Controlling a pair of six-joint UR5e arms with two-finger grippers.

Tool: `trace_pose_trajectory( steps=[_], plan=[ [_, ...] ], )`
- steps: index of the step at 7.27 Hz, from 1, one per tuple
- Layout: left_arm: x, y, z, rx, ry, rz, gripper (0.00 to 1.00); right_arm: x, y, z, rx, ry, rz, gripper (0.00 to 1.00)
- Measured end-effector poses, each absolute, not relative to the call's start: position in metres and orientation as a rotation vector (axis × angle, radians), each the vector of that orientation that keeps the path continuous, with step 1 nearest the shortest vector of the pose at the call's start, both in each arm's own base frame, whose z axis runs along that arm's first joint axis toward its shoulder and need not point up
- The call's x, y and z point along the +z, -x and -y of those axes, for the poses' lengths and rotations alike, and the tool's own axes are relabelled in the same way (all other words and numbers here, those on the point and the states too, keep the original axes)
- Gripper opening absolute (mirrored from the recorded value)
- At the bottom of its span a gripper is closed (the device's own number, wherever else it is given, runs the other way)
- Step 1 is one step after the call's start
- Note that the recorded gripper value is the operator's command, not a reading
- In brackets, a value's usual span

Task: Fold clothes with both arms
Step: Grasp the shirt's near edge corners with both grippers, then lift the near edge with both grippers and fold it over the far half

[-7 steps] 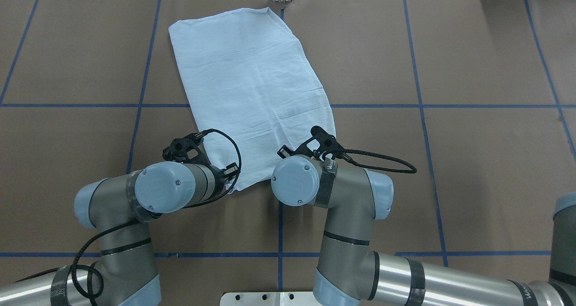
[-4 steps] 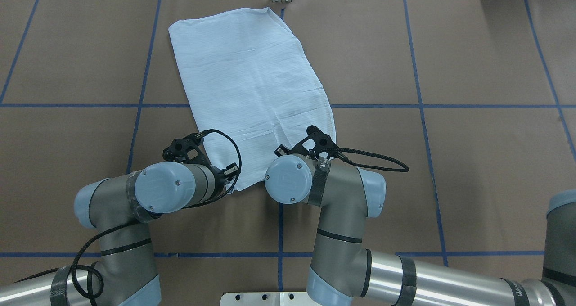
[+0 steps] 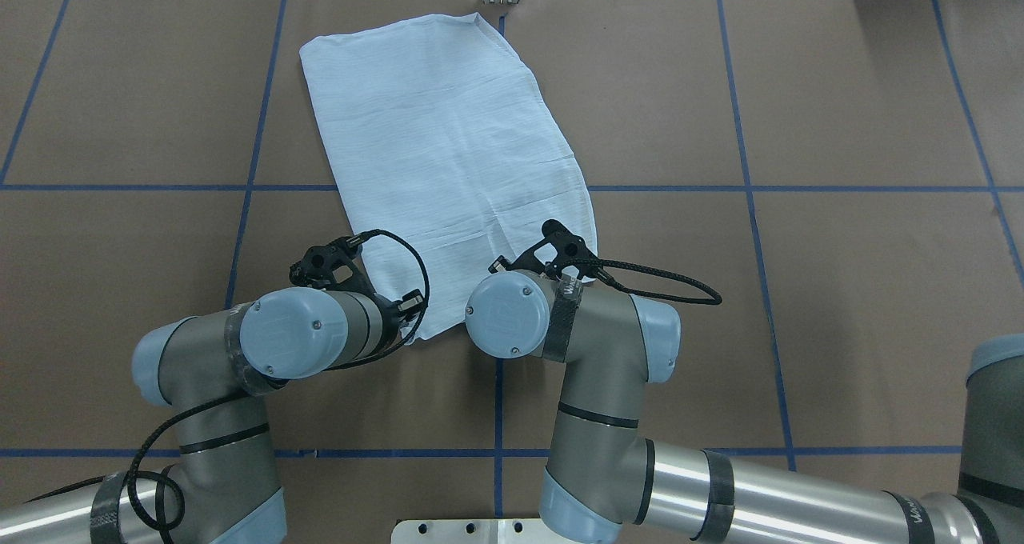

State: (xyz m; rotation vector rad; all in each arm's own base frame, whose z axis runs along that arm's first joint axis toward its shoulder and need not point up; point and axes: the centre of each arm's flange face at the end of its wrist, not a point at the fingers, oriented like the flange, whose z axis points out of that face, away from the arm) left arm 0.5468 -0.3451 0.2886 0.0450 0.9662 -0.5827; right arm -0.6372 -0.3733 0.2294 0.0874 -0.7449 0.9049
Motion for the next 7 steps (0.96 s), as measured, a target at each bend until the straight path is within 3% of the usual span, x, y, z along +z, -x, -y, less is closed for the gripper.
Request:
trace_pose_trajectory(
  steps=[4,7],
  plan=[
    [0.255,-0.531,0.339,-0.562,-0.050,-1.044,0.00,0.209,0.597,0.384,0.926,-0.093,0.801,0.00],
    [0.200,-0.490,0.319,-0.520,-0.019,-1.174,0.00,0.168,0.517,0.312,0.880,-0.071,0.825,0.00]
  ],
)
